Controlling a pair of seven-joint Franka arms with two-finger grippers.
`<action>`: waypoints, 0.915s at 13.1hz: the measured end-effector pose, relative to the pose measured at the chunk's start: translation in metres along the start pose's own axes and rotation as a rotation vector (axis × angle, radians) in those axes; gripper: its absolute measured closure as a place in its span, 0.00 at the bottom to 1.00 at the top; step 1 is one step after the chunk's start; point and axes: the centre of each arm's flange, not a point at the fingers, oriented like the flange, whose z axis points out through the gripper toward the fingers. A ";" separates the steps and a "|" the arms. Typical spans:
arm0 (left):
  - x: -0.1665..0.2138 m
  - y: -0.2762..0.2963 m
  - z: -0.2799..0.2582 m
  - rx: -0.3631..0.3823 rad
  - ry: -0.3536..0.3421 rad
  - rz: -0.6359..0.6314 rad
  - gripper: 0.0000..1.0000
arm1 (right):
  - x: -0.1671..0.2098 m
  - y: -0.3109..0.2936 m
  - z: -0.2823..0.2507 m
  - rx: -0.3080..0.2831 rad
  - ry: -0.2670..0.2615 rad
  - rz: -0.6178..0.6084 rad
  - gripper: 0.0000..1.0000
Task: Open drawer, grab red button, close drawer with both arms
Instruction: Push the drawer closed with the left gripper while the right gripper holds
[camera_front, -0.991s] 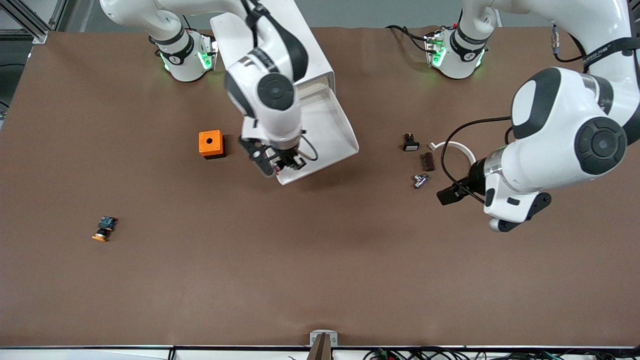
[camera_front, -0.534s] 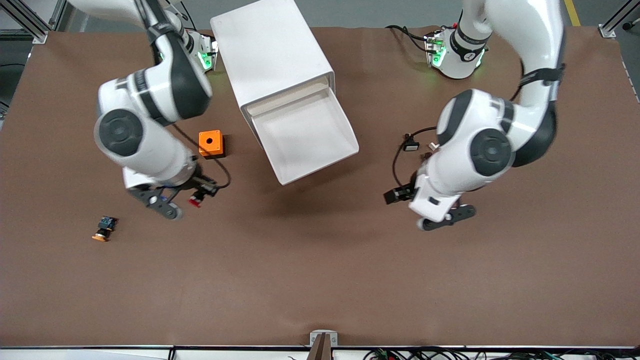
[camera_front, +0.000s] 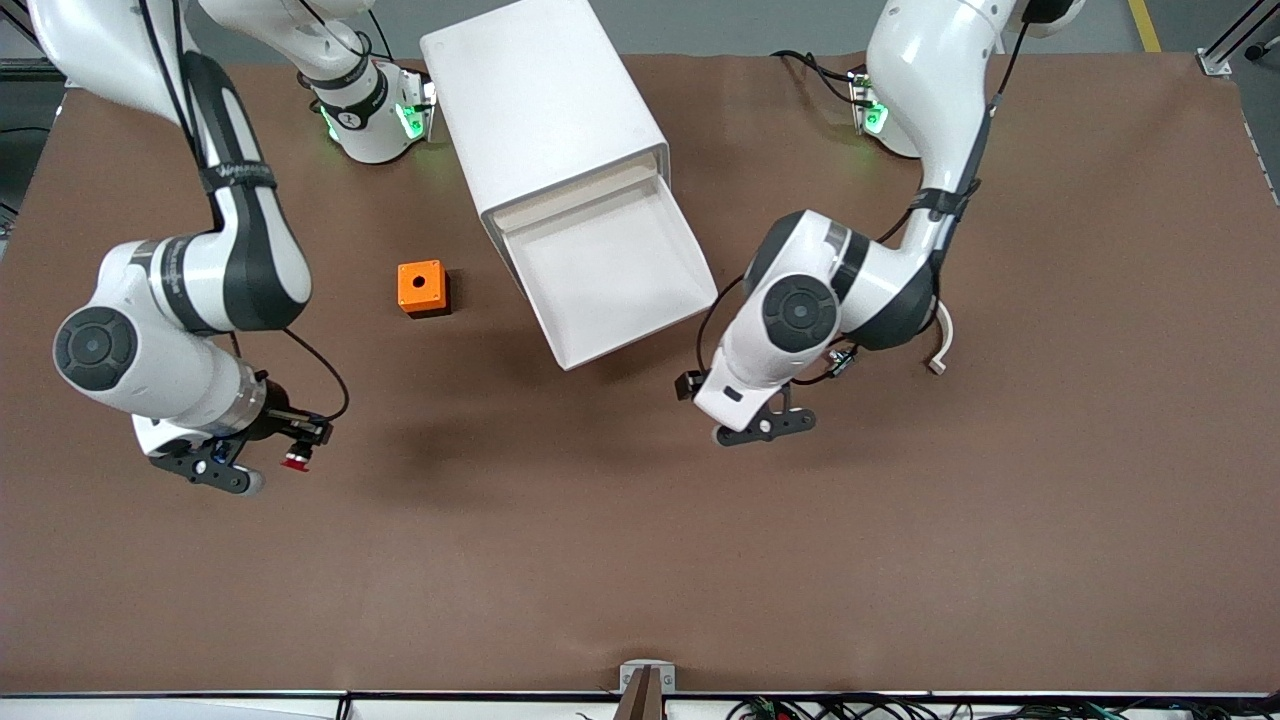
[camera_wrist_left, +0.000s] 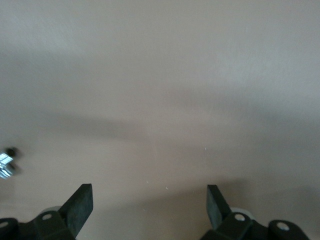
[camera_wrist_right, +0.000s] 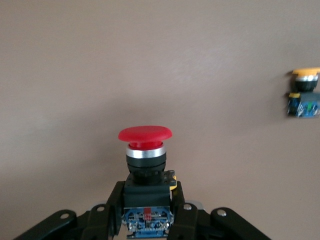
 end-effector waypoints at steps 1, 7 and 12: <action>-0.012 0.011 0.012 0.012 -0.012 0.002 0.00 | 0.006 0.018 0.015 -0.001 0.000 -0.013 0.59; -0.093 0.071 0.045 0.031 -0.078 -0.044 0.00 | 0.020 0.062 0.061 -0.003 0.004 -0.020 0.59; -0.155 0.100 0.060 0.053 -0.166 -0.093 0.00 | 0.029 0.089 0.093 -0.008 -0.002 -0.014 0.59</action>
